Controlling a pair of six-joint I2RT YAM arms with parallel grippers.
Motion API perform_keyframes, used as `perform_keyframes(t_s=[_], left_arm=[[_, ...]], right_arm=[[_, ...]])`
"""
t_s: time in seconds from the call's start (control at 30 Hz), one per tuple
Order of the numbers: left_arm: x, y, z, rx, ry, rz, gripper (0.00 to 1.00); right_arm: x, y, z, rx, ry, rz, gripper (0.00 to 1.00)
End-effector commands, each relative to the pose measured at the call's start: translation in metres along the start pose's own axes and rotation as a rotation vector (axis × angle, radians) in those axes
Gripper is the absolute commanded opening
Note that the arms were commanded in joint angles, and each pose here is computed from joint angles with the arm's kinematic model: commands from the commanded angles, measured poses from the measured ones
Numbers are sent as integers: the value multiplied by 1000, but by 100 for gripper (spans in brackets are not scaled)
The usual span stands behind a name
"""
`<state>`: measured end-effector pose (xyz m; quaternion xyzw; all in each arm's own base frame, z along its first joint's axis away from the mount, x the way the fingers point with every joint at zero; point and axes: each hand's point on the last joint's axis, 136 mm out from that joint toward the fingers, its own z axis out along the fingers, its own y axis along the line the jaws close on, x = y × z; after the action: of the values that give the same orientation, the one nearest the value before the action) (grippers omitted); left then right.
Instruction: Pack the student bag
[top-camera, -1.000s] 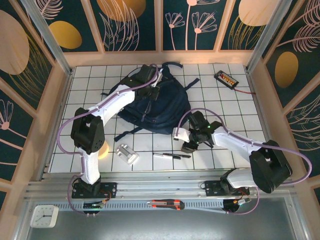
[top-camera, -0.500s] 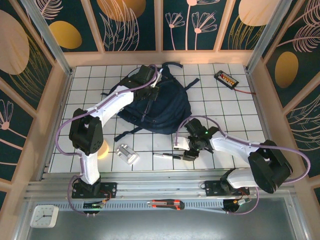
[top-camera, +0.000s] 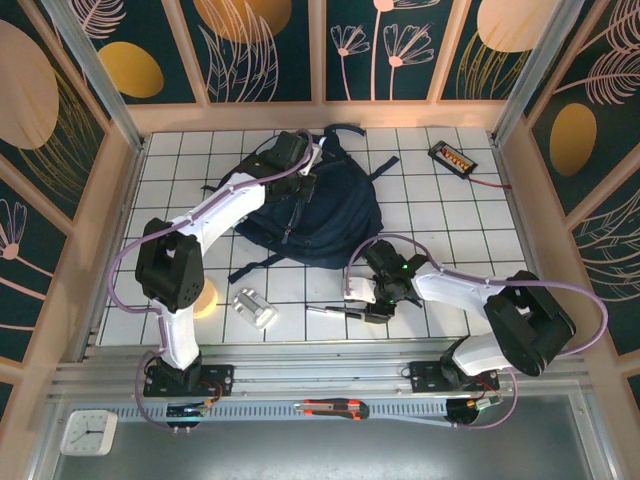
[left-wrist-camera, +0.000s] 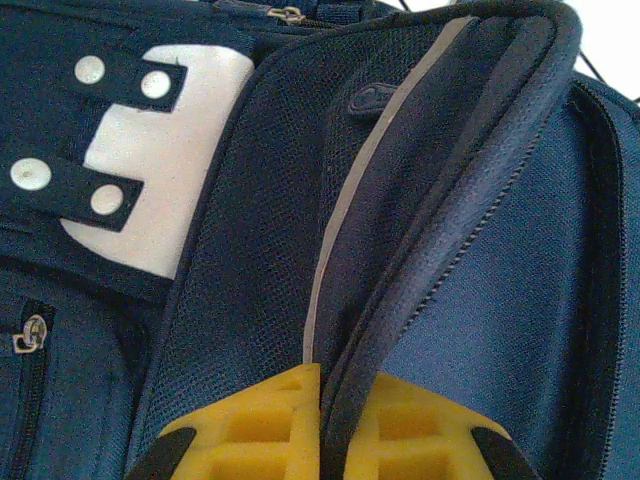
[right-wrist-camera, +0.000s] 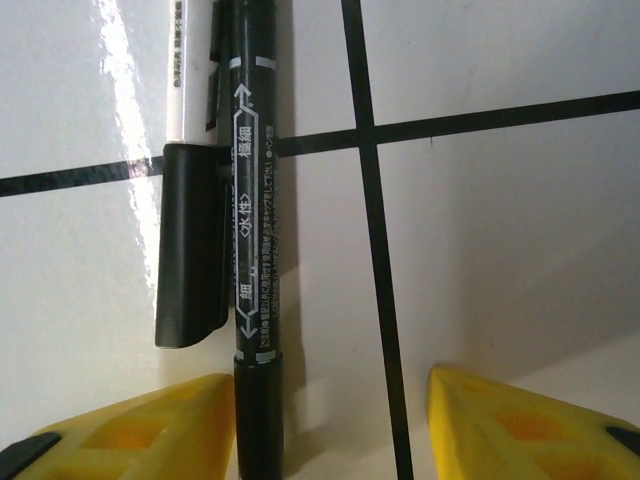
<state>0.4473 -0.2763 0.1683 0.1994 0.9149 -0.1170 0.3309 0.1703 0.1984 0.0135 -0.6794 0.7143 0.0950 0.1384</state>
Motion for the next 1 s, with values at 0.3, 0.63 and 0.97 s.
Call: perform_keyframes(t_s=[0.3,0.63,0.97], left_arm=[[-8,10,-17,-8,-34,-7,0],[-9,10,-15,-1,-31,-8,0],[-12,6,-9,15,-29,-19,0]], right_arm=[[0,-8,8,8,46,29,24],[-11,-12,-2,14,13,16,8],[-35,-23,-37,49,-97,8,3]])
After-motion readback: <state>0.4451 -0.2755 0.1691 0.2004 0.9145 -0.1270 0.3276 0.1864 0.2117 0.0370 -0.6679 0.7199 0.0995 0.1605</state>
